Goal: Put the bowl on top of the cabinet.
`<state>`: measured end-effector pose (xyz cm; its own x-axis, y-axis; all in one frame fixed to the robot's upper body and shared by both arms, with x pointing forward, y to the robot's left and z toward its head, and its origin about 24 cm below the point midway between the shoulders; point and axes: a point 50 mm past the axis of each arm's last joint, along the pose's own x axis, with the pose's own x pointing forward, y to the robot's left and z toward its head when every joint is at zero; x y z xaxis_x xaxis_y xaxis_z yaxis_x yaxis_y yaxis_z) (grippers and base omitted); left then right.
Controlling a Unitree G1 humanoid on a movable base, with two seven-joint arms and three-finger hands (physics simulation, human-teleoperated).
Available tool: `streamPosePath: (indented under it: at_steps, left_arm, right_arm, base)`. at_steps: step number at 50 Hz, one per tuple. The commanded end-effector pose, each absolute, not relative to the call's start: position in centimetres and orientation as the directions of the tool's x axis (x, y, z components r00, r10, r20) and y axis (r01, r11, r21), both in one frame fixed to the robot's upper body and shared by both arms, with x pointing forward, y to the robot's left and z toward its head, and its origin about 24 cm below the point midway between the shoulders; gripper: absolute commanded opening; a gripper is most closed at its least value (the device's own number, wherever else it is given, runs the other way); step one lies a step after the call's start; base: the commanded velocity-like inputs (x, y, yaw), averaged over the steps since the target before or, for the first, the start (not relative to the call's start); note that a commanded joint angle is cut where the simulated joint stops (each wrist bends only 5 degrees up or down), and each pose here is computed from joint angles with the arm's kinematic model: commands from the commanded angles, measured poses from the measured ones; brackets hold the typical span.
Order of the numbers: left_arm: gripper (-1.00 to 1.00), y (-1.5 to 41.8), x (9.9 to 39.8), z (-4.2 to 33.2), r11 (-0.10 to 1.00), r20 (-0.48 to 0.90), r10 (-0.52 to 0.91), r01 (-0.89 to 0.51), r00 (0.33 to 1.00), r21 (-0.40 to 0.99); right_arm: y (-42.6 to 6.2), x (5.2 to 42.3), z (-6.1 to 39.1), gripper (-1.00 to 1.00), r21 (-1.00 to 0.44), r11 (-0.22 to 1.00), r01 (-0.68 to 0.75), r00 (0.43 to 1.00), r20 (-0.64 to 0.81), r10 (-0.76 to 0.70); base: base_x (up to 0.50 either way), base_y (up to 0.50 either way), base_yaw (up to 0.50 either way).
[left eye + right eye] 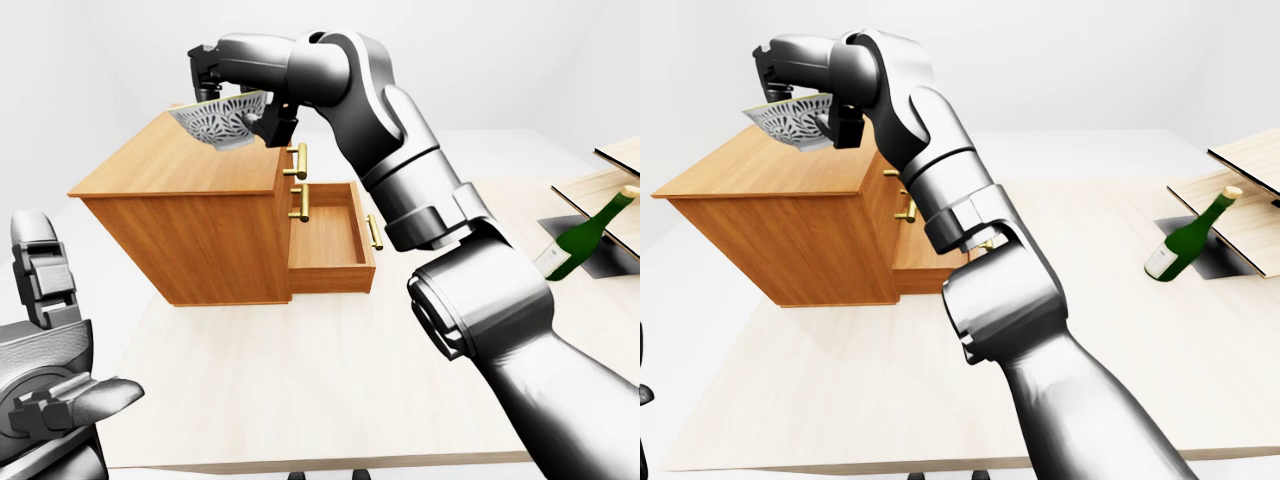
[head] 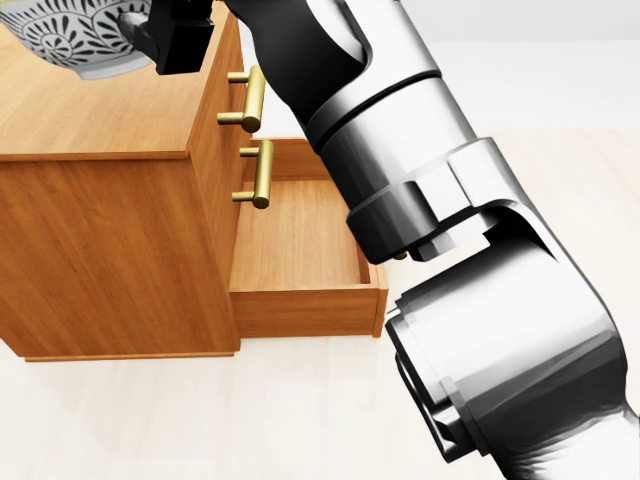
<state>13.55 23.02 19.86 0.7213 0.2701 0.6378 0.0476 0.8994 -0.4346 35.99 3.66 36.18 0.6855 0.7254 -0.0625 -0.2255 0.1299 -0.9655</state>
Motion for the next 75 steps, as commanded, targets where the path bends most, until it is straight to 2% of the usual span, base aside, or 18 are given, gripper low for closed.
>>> streamPosePath:
  at_steps: [1, 6, 7, 8, 9, 35, 49, 54, 58, 65, 75]
  left_arm:
    - [1.0, 23.0, 13.5, 20.0, 0.9, 0.641, 0.27, 0.049, 0.719, -0.434]
    - [1.0, 23.1, 13.3, 20.1, 0.898, 0.646, 0.274, 0.051, 0.713, -0.437]
    - [1.0, 23.0, 13.3, 20.2, 0.898, 0.646, 0.274, 0.051, 0.712, -0.437]
    - [1.0, 23.0, 13.3, 20.2, 0.898, 0.647, 0.274, 0.051, 0.712, -0.437]
    - [1.0, 23.0, 13.3, 20.2, 0.898, 0.647, 0.274, 0.052, 0.712, -0.437]
    - [1.0, 23.0, 13.2, 20.0, 0.9, 0.646, 0.265, 0.056, 0.716, -0.432]
    - [1.0, 23.0, 13.1, 20.1, 0.899, 0.649, 0.266, 0.059, 0.713, -0.433]
    - [1.0, 23.0, 13.3, 20.1, 0.9, 0.648, 0.266, 0.057, 0.714, -0.433]
    - [1.0, 23.0, 13.1, 20.2, 0.9, 0.651, 0.267, 0.058, 0.71, -0.432]
    - [1.0, 22.9, 13.2, 20.1, 0.901, 0.649, 0.264, 0.058, 0.713, -0.43]
    - [1.0, 23.0, 13.2, 20.1, 0.9, 0.65, 0.265, 0.059, 0.712, -0.432]
  right_arm:
    - [3.6, 35.9, 36.2, -1.0, -0.984, 0.075, -0.162, 0.698, -0.06, 0.714]
    - [3.5, 36.1, 36.0, -1.0, -0.984, 0.067, -0.163, 0.704, -0.069, 0.706]
    - [3.5, 36.1, 36.1, -0.92, -0.983, 0.073, -0.167, 0.705, -0.067, 0.706]
    - [3.5, 36.1, 36.1, -0.06, -0.983, 0.076, -0.167, 0.704, -0.065, 0.707]
    - [3.5, 36.1, 36.0, 1.0, -0.983, 0.073, -0.167, 0.706, -0.068, 0.705]
    - [3.1, 36.3, 37.1, 1.0, -0.984, 0.067, -0.165, 0.731, -0.076, 0.678]
    - [2.0, 36.2, 39.4, 1.0, -0.988, 0.079, -0.129, 0.762, -0.048, 0.646]
    - [0.8, 35.9, 41.2, 1.0, -0.99, 0.112, -0.084, 0.783, 0.004, 0.622]
    - [-1.1, 36.2, 42.3, 1.0, -0.99, 0.131, -0.055, 0.832, 0.028, 0.554]
    - [-3.4, 35.9, 43.7, 1.0, -0.981, 0.195, 0.011, 0.876, 0.104, 0.471]
    - [-5.7, 34.9, 43.3, 1.0, -0.965, 0.212, 0.155, 0.865, 0.236, 0.443]
  base:
    - [0.0, 0.0, 0.0]
    - [0.0, 0.0, 0.0]
    - [0.0, 0.0, 0.0]
    - [0.0, 0.0, 0.0]
    - [0.0, 0.0, 0.0]
    - [0.0, 0.0, 0.0]
    - [0.0, 0.0, 0.0]
    - [0.0, 0.0, 0.0]
    - [0.0, 0.0, 0.0]
    - [0.0, 0.0, 0.0]
    - [0.0, 0.0, 0.0]
